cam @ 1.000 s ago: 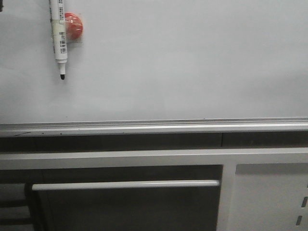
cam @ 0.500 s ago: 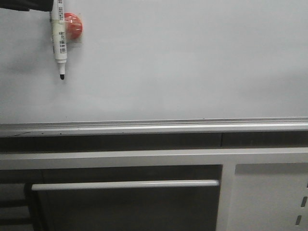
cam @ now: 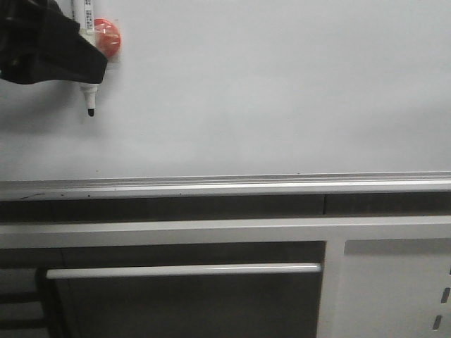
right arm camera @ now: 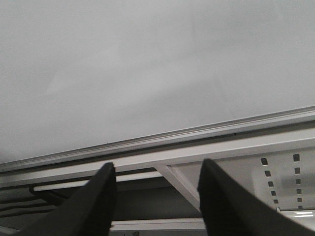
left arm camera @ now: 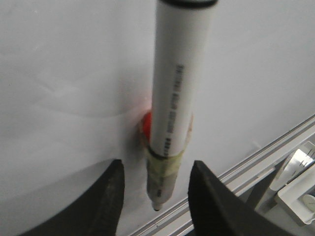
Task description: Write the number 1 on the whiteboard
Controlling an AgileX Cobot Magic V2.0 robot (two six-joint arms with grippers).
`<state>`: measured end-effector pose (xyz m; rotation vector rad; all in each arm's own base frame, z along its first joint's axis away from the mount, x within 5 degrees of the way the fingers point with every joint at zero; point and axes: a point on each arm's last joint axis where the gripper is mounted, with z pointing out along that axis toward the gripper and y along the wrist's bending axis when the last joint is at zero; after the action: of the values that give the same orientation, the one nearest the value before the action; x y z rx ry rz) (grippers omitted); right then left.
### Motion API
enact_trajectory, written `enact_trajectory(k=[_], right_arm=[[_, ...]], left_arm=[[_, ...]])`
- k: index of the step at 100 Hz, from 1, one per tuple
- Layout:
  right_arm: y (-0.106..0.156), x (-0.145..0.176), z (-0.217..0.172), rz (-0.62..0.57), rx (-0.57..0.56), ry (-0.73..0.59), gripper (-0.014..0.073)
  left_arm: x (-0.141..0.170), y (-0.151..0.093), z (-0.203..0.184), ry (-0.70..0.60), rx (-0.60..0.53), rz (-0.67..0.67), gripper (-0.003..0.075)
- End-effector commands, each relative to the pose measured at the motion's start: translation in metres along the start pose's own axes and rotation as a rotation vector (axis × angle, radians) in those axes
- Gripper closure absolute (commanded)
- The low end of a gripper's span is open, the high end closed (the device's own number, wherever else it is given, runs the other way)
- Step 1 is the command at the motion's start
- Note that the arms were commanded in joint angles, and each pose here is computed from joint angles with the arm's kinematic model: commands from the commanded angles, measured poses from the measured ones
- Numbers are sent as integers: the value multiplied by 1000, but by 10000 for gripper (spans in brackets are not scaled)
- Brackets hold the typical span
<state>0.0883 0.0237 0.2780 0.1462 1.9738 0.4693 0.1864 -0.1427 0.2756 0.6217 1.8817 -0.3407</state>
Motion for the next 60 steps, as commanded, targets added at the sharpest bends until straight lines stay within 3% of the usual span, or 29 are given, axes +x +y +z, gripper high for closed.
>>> enact_trajectory(k=[1,20,47,60], right_arm=[[3,-16,-3,2,-2,-90,253],[3,-17,-3,2,0,-100,253],[3,-17,-3,2,1,-104,253],[3,-18,-3,2,2,-110,253]], left_arm=[[-15,2,-4,-60,-33,-8,445],[-21,-2,-5,-65,22,-8,446],[-26,0,-5,-87,-8,-11,450],[-27,1,-6,-92,-18,-10,510]])
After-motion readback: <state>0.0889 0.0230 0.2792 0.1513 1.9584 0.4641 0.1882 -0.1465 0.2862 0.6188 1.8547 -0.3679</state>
